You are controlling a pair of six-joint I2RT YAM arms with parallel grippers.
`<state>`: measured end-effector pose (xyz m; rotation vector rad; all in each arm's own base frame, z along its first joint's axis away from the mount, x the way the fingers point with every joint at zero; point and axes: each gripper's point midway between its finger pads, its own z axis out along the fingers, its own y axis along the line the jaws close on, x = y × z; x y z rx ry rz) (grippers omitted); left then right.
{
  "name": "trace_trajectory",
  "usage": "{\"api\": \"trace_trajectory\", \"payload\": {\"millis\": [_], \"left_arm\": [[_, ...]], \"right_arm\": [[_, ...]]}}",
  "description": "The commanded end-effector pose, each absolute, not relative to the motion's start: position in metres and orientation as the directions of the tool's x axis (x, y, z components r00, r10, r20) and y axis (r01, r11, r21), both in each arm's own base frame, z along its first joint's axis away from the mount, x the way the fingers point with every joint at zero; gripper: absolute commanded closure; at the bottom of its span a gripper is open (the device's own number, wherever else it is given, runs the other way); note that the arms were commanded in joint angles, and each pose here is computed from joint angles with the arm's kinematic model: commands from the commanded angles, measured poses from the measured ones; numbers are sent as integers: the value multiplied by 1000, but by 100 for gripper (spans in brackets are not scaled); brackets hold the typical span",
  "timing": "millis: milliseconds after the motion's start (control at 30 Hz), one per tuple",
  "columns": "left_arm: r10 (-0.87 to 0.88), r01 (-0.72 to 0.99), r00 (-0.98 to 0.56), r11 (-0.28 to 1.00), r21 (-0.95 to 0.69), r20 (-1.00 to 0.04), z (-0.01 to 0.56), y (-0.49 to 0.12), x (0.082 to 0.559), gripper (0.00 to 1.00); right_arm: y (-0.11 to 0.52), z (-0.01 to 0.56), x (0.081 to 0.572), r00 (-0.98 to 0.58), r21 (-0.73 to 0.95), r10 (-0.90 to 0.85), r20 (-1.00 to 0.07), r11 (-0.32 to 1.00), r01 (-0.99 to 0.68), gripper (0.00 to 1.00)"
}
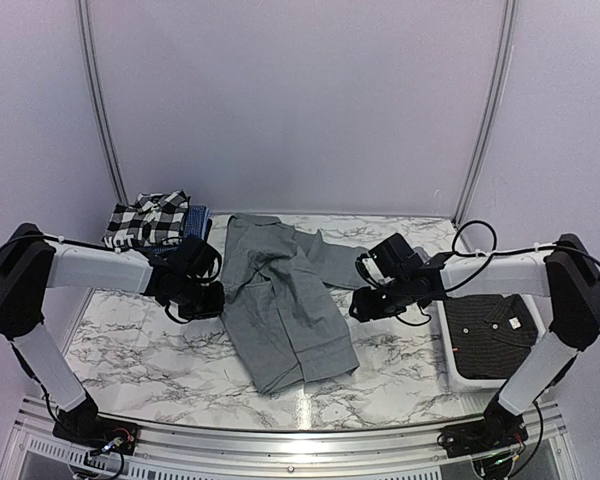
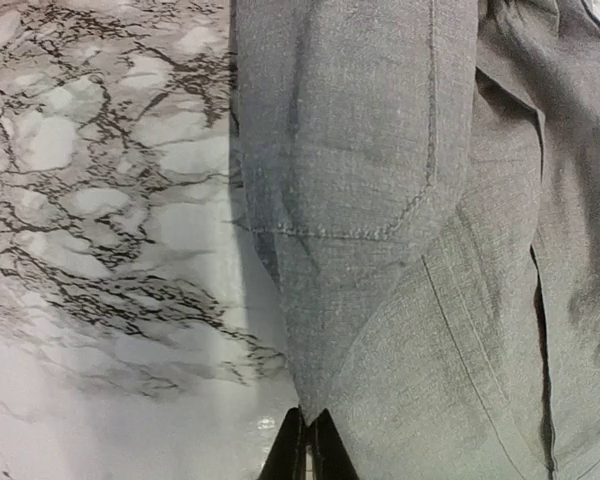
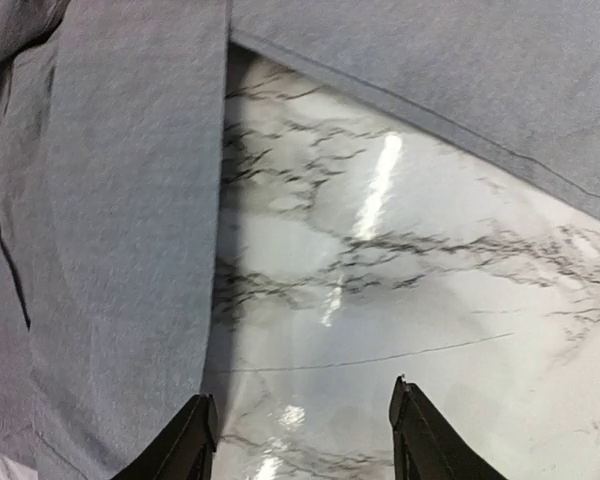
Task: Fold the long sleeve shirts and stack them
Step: Flatten out the crumpled shirt at the center of the board.
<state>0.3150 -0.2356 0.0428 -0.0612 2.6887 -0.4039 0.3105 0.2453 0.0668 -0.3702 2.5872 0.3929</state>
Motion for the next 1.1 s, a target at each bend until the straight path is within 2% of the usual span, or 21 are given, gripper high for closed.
{"api": "trace_trajectory", "payload": {"millis": [0,167,300,433,533,600,667,867,1067], "left_arm": [[-29,72,-917,969,-236,-399,50,-218,314,94],[-20,93,-906,965,-244,-423,63,-221,325,94],[-21,94,-907,964,-250,-421,64,-224,327,94],[-17,96,-910,964,-250,-415,62,-225,328,97],[-11,100,-905,966,-238,-425,63,-223,329,98],[-9,100,-904,968,-232,-428,64,-220,329,100],[-5,101,-903,969,-223,-430,65,-218,330,100],[-11,92,-896,973,-210,-444,68,-211,341,100],[-9,93,-888,975,-200,-461,76,-210,354,100]], "right_arm": [[278,85,300,-835,298,-178,-520,879,-373,44],[300,83,278,-840,329,-216,-498,849,-414,32],[311,78,259,-850,355,-227,-475,835,-421,30],[310,65,249,-867,356,-226,-443,844,-402,45],[299,66,250,-870,320,-212,-445,869,-376,69],[287,72,259,-864,267,-198,-463,898,-349,88],[270,83,269,-854,207,-174,-490,929,-308,100],[208,101,286,-848,119,-86,-522,978,-173,100],[207,83,261,-877,122,-129,-463,971,-207,100]]}}
